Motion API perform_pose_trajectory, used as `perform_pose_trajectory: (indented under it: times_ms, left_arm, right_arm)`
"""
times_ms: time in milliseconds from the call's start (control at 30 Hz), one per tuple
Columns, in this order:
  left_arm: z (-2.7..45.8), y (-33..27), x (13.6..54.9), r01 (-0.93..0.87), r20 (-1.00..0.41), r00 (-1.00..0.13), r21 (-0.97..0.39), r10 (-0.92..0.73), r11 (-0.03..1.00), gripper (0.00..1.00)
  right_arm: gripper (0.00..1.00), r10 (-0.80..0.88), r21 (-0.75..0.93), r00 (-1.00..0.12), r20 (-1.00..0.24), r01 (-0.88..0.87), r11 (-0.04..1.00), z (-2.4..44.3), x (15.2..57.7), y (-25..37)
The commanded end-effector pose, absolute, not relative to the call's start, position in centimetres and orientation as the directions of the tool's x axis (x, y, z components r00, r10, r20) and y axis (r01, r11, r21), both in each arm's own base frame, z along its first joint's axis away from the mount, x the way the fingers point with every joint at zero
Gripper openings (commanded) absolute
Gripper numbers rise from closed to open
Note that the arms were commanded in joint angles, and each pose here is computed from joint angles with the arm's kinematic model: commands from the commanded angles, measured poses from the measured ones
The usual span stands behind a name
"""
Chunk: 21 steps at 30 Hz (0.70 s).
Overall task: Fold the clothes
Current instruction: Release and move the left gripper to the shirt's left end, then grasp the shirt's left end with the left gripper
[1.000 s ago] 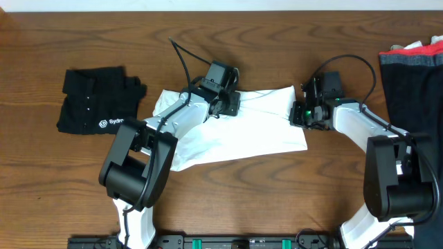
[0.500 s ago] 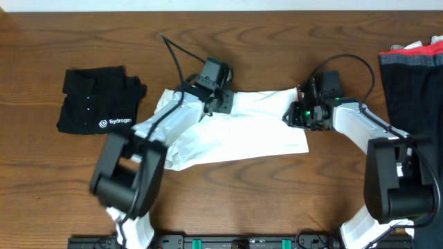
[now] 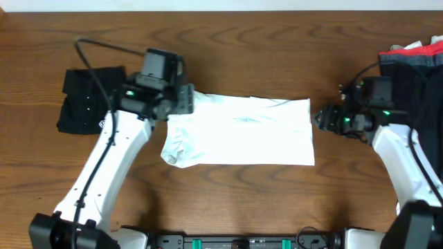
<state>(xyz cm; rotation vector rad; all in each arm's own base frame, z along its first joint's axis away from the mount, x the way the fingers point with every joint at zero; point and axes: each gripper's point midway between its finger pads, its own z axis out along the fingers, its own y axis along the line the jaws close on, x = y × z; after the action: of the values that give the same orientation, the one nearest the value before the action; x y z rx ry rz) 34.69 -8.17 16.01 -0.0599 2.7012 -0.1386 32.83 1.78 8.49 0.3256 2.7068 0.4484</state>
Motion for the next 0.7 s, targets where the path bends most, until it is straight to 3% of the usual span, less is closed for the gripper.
perform_pose_trajectory:
  times_ms: [0, 267, 400, 533, 667]
  left_arm:
    - [14.6, -5.8, 33.7, -0.132, -0.347, -0.925, -0.090, -0.155, 0.987, 0.77]
    - [13.1, -4.3, 32.3, -0.173, -0.288, -0.939, -0.068, -0.185, 0.983, 0.95]
    - [11.5, -4.9, 30.9, -0.178, -0.224, -0.955, -0.100, -0.196, 0.979, 0.96]
    - [8.4, -5.0, 28.5, -0.294, -0.126, -0.943, -0.109, -0.307, 0.950, 0.97]
    - [5.6, -5.2, 28.4, -0.312, -0.141, -0.933, -0.139, -0.331, 0.940, 1.00]
  right_arm:
    - [0.66, 0.279, 0.336, -0.911, -0.303, 0.171, 0.926, 8.2, 32.1, 1.2]
    - [0.70, 0.257, 0.327, -0.938, -0.231, 0.174, 0.929, 7.0, 30.7, 1.4]
    - [0.72, 0.236, 0.336, -0.947, -0.217, 0.154, 0.929, 6.7, 30.5, 1.7]
    - [0.72, 0.233, 0.335, -0.948, -0.215, 0.153, 0.930, 6.6, 30.5, 1.7]
    - [0.73, 0.233, 0.335, -0.947, -0.220, 0.151, 0.930, 6.6, 30.6, 1.7]
